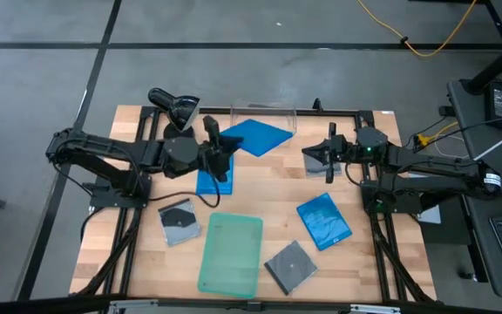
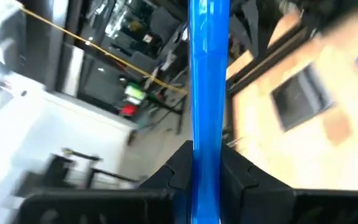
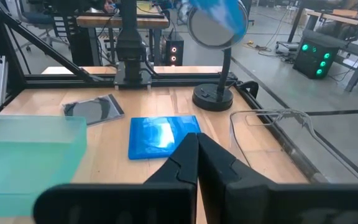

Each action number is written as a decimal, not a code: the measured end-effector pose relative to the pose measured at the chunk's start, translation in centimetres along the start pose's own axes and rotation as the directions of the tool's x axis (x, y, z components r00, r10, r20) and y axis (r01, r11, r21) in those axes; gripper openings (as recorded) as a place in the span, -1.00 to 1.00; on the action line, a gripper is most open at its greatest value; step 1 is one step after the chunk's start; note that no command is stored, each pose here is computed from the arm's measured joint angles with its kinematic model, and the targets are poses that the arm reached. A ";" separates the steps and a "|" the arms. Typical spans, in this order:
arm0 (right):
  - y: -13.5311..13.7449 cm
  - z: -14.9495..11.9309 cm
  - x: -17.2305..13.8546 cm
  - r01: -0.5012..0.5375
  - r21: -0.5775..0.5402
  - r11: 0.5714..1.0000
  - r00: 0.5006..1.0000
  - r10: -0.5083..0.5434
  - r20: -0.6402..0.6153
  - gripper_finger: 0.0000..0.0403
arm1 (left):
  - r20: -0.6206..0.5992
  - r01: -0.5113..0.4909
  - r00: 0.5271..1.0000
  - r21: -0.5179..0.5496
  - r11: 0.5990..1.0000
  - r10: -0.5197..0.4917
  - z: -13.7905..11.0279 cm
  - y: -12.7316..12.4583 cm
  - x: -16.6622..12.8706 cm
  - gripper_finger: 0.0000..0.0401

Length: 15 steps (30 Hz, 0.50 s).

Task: Pick & place jewel cases by type
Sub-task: Put the top right blue cd case into the green bin

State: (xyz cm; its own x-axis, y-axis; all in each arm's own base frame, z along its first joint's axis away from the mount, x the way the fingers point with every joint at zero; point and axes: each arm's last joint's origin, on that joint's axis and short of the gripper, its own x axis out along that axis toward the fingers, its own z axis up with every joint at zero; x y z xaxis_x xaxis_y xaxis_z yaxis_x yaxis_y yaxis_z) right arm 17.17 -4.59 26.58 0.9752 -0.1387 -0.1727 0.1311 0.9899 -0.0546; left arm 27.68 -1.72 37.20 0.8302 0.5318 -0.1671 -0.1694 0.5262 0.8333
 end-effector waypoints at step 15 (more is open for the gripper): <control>-0.1 0.0 0.0 0.019 0.017 1.000 1.000 -0.019 -0.002 -0.97 | -0.137 -0.061 0.982 0.416 0.907 0.129 0.3 -0.2 -0.9 -0.85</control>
State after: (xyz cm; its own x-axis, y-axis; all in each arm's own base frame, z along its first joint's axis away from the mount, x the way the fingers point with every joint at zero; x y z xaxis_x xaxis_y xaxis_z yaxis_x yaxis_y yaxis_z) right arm 17.15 -4.69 26.57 0.9721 -0.1575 -0.1738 0.1526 0.9874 -0.0407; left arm 27.18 -2.51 37.33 0.7208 0.6810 -0.1291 0.0166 0.1693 0.9854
